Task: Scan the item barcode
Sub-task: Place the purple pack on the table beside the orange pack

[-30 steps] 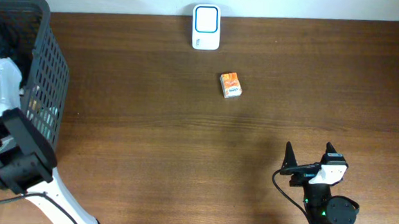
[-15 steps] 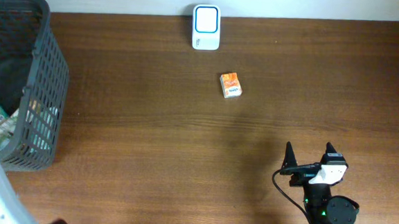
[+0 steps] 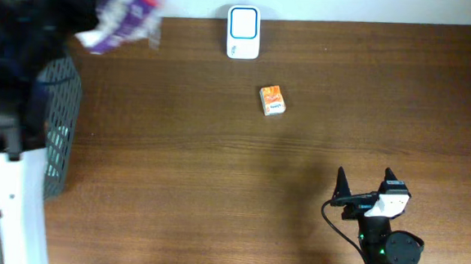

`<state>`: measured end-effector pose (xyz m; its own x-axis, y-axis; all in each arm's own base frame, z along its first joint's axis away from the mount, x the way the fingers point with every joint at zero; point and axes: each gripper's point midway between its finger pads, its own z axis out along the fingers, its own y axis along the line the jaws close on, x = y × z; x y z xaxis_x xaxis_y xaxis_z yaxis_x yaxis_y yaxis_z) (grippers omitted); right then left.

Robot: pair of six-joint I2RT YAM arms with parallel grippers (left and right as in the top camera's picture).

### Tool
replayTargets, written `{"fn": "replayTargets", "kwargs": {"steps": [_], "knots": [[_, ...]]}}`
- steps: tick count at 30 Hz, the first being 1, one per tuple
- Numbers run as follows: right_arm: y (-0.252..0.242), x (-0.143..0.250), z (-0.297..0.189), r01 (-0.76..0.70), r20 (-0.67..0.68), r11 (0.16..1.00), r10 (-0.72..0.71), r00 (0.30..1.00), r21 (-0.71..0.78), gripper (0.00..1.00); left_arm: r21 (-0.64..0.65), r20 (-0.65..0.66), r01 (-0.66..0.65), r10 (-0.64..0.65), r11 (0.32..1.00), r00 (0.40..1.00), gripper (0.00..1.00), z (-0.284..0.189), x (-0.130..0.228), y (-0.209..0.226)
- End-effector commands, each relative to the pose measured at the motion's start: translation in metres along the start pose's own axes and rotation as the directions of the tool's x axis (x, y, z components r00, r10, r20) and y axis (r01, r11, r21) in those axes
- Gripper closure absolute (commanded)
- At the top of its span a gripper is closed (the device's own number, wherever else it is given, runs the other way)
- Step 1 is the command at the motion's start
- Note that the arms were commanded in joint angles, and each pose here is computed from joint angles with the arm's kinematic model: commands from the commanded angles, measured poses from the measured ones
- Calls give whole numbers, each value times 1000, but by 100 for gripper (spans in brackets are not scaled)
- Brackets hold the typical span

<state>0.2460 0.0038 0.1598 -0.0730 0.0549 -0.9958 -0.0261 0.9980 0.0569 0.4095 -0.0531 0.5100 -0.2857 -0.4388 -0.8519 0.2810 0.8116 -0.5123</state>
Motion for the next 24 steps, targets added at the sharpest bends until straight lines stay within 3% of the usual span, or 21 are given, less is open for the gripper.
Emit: {"fn": "replayTargets", "kwargs": {"steps": [1,5,9,16,24], "knots": [[0,4,0,-7,-5,1000,7,1000,0,1,62,-125,-100,107,993,986,100,43,51,-27],[0,4,0,-7,-5,1000,7,1000,0,1,54,-250,-152,161,987,955,100,86,106,-29],[0,4,0,-7,-5,1000,7,1000,0,1,-160,-342,-207,142,965,929,100,123,151,18],[0,4,0,-7,-5,1000,7,1000,0,1,-332,-482,-293,106,897,870,100,157,217,80],[0,4,0,-7,-5,1000,7,1000,0,1,-282,-676,-306,38,909,736,100,170,307,94]]}}
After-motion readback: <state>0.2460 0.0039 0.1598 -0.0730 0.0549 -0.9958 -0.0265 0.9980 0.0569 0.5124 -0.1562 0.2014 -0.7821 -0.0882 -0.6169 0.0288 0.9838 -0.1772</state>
